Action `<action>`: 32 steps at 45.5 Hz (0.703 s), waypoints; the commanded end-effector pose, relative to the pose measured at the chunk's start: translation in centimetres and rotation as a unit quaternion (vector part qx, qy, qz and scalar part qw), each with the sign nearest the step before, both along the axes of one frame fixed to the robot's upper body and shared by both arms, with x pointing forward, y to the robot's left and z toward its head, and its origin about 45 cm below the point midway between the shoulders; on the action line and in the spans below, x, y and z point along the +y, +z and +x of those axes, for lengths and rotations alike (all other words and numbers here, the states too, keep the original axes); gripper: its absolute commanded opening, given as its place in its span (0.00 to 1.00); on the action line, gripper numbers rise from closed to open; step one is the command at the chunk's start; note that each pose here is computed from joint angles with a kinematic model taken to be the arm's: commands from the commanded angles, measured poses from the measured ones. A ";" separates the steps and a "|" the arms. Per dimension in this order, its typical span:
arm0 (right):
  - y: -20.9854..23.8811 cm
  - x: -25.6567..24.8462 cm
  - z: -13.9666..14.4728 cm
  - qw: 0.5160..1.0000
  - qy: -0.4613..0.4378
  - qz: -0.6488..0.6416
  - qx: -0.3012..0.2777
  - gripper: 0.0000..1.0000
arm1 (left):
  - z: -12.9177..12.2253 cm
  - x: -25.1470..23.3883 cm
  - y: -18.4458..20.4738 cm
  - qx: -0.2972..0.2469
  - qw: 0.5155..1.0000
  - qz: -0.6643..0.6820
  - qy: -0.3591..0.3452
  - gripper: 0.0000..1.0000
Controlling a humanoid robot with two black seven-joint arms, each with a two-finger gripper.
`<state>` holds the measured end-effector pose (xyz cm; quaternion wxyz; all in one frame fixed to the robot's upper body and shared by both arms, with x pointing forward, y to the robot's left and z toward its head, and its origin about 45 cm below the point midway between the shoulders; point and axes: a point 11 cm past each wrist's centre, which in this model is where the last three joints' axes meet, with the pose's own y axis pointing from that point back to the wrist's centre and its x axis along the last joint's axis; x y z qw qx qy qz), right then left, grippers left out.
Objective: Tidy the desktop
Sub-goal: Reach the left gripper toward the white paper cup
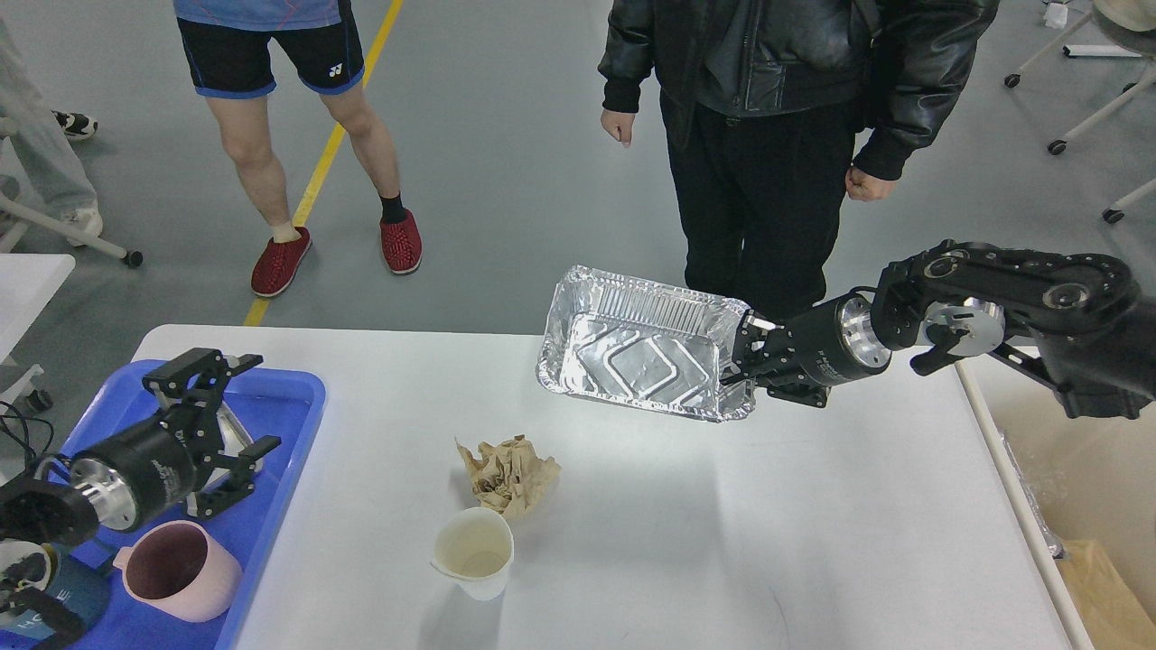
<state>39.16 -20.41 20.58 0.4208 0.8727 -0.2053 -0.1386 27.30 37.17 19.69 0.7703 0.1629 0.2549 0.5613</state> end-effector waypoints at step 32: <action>0.3 -0.1 0.1 1.000 -0.003 0.004 -0.004 0.00 | -3.0 6.5 7.6 0.021 0.985 0.144 -0.090 0.97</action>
